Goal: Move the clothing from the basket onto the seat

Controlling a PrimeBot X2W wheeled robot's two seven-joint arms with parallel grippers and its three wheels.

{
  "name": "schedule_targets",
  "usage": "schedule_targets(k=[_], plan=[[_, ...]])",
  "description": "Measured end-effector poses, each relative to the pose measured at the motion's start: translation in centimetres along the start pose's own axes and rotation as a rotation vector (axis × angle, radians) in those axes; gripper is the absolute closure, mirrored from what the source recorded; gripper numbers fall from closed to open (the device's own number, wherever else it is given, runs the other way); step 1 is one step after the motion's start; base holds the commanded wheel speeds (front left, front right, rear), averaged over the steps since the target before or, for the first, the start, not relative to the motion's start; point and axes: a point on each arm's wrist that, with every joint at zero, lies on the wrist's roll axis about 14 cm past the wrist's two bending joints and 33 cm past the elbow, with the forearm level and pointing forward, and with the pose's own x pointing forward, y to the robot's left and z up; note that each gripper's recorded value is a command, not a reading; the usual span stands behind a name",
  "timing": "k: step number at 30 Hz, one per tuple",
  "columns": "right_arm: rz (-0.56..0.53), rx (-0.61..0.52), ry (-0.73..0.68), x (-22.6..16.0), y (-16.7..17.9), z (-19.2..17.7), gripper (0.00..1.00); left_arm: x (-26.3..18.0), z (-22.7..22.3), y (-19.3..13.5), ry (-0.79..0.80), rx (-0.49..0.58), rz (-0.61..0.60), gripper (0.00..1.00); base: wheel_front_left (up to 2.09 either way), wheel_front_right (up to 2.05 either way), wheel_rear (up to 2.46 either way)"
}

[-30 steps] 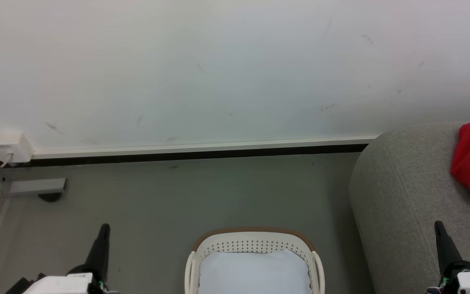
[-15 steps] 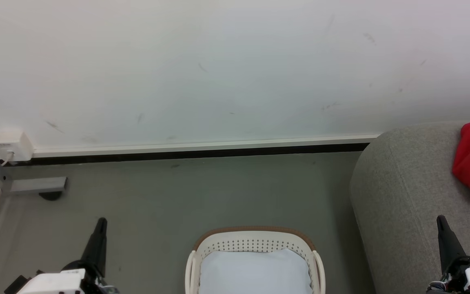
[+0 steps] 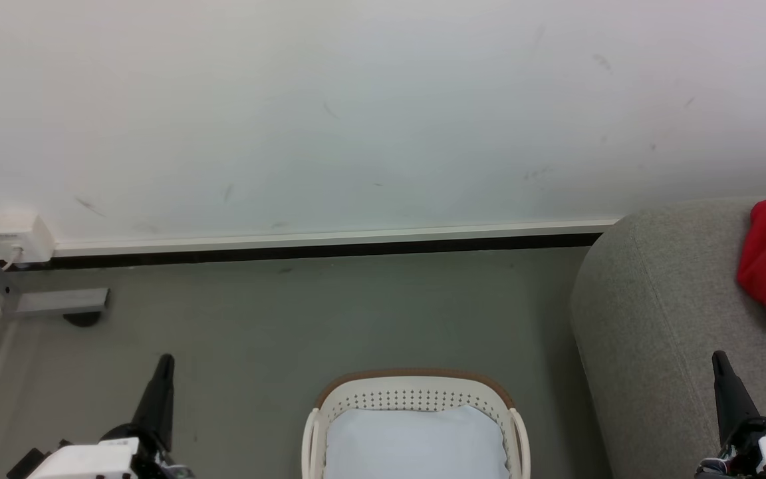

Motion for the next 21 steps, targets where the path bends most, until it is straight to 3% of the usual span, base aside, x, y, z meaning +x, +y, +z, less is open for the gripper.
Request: schedule_targets(k=[21], plan=[[0.0, 0.0, 0.0, 0.0, 0.02, 0.01, 1.0, 0.0, 0.0, -0.02, 0.0, 0.0, -0.001, 1.0, 0.0, 0.0, 0.0]])
